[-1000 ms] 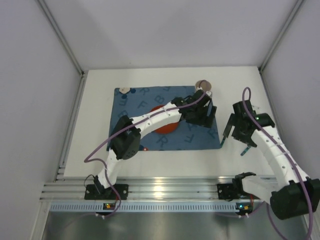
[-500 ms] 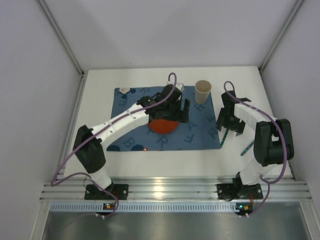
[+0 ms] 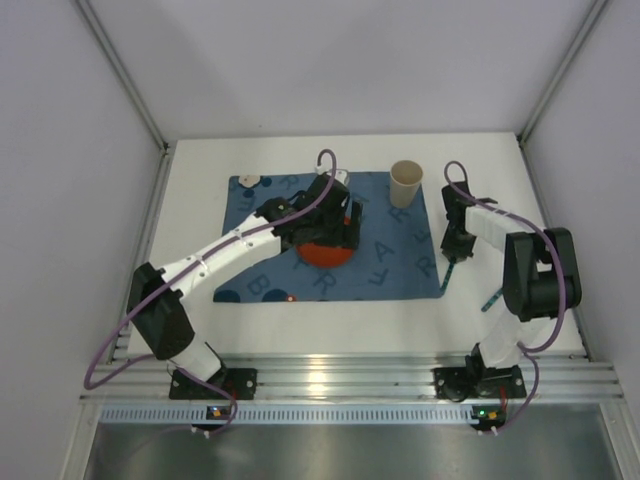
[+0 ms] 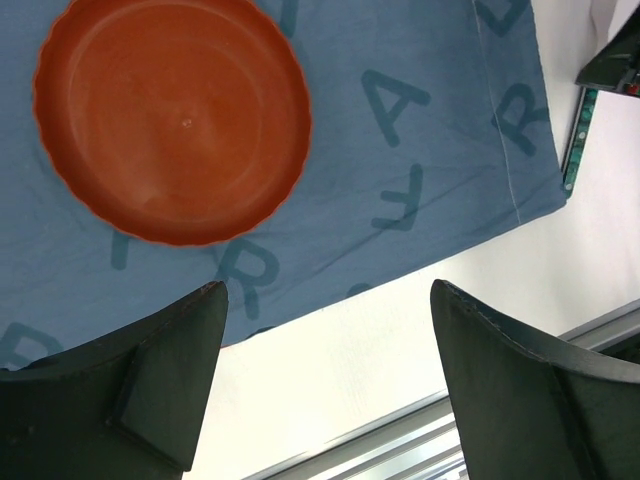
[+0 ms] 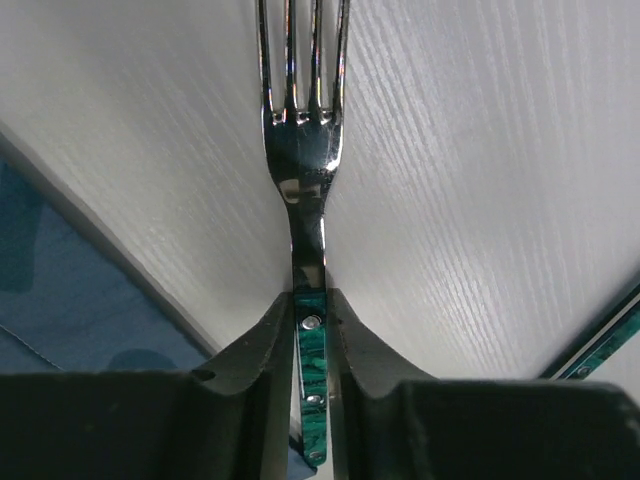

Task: Set the dinner table for one person

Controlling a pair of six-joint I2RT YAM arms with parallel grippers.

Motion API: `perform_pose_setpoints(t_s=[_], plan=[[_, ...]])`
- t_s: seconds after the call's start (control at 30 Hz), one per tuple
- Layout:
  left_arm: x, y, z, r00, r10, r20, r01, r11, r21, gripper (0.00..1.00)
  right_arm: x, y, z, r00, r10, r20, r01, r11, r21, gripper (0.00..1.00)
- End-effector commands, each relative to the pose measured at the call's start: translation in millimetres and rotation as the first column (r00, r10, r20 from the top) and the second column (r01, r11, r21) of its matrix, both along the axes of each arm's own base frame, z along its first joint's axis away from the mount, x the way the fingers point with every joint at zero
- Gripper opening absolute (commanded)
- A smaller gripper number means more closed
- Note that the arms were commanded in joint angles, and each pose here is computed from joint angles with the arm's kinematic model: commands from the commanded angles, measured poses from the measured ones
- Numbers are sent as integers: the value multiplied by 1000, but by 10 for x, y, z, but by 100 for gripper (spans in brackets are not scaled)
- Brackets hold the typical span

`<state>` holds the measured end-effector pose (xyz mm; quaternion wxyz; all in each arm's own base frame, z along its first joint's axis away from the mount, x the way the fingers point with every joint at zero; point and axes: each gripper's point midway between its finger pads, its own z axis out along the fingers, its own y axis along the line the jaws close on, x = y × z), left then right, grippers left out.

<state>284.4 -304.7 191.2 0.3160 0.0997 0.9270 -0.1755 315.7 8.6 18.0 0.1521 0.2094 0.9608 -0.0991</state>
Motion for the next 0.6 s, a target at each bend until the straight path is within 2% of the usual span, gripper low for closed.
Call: perform_pose_setpoints(t_s=[0.0,0.07,0.23,0.43,0.57], plan=[[43,67,151,999,27,33,-27,1000,-13,88,-251,-152,-271,998,-24,-63,21,999,-45,13],[51,36,134,1000,20,24,-20,1000,-16,88,-285,-178,-277,998,-19,-63,16,999,-50,0],[64,-134,129,999,-40,9,40,998,-42,88,-297,-346,-77,999,-15,-43,10,993,-120,0],[104,-363,93,994,-111,-18,109,992,-69,88,-119,-484,634,998,2,68,12,981,-193,0],[84,-566,167,987,-162,-23,158,981,-116,87,-46,-405,1122,985,4,174,21,990,-141,0]])
